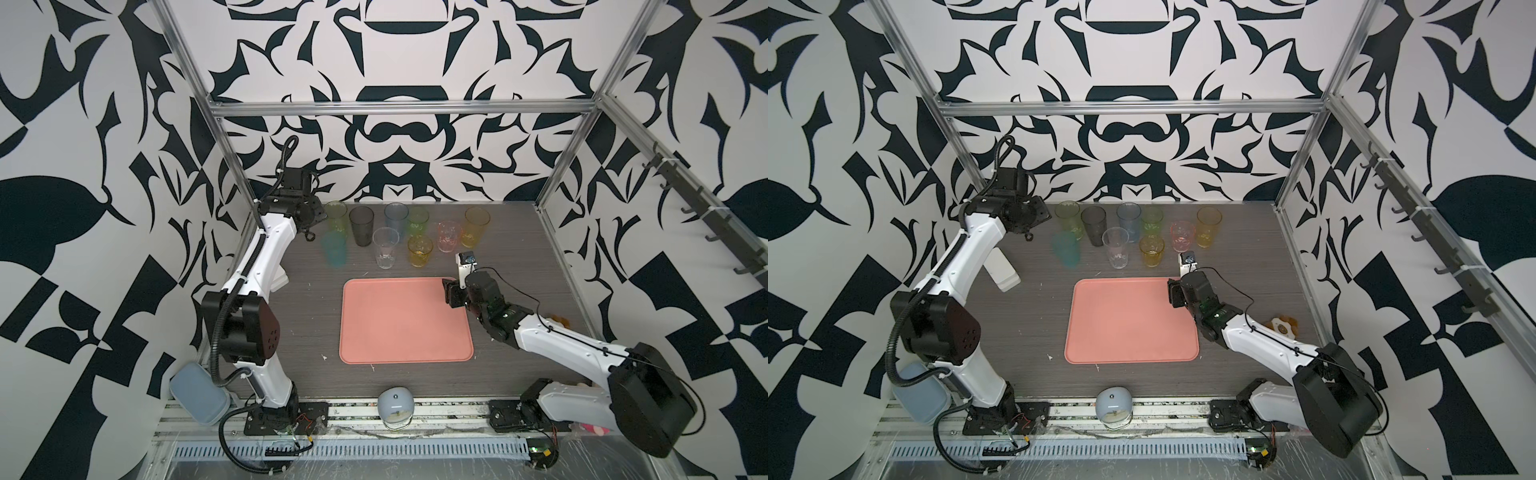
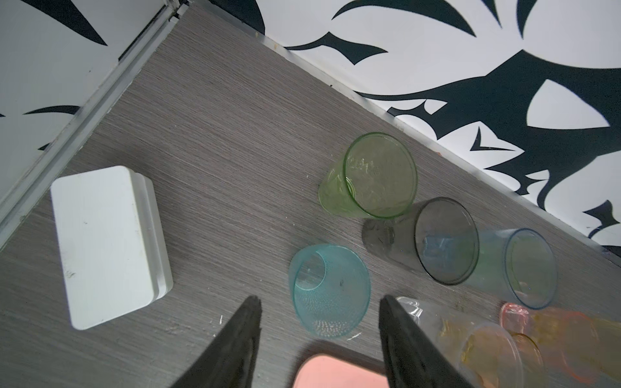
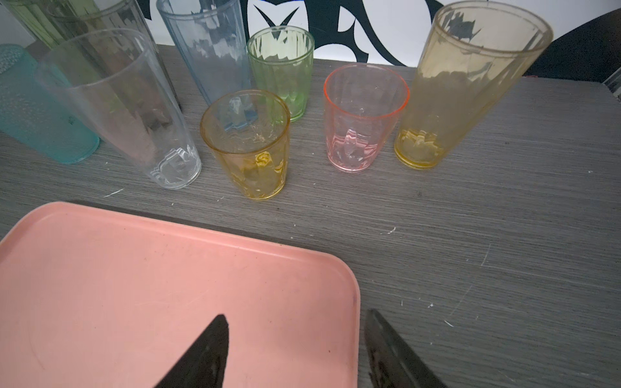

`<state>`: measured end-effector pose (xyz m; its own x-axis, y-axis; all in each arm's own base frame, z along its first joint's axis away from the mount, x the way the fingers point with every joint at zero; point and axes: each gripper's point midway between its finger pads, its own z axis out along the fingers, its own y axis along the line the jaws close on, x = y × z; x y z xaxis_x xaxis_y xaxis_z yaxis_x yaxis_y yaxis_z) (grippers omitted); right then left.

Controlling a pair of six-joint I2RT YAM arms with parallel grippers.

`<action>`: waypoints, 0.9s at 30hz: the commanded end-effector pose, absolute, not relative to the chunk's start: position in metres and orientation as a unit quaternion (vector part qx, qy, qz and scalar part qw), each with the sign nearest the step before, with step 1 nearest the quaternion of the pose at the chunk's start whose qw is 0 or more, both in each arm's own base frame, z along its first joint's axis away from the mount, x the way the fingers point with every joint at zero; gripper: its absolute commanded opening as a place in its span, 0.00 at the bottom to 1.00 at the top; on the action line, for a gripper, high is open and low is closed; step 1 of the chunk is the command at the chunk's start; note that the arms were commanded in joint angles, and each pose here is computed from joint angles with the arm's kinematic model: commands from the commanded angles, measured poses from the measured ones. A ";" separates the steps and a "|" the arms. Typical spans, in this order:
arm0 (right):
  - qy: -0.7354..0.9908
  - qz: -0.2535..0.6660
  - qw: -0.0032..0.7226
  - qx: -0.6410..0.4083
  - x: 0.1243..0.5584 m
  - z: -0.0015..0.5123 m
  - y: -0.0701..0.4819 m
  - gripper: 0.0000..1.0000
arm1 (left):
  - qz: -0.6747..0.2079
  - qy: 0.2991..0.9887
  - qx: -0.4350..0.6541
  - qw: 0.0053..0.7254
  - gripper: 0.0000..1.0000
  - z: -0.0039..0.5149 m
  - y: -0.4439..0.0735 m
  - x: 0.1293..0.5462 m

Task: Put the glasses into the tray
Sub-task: 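Release the tray and move the left gripper over the tall green glass, then lower the left gripper around the tall green glass and close it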

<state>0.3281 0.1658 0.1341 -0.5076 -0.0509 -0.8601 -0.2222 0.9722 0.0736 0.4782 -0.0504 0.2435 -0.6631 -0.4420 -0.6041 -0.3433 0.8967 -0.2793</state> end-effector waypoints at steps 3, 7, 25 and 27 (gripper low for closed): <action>0.854 0.079 0.509 -0.073 0.337 0.149 0.166 0.67 | -0.066 0.924 -0.216 0.309 0.60 0.223 -0.053 0.492; 0.857 0.069 0.506 -0.070 0.340 0.147 0.165 0.68 | -0.061 0.933 -0.211 0.285 0.61 0.208 -0.056 0.502; 0.869 0.047 0.487 -0.075 0.357 0.133 0.173 0.66 | -0.048 0.945 -0.200 0.255 0.62 0.171 -0.060 0.539; 0.869 0.055 0.485 -0.077 0.357 0.133 0.176 0.66 | -0.052 0.947 -0.197 0.247 0.59 0.166 -0.062 0.539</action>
<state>0.3472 0.1681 0.1110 -0.5594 -0.1164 -0.8207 -0.1883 0.9820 -0.0109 0.5443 -0.0621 0.1744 -0.7719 -0.4061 -0.4891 -0.3480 0.9138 -0.2095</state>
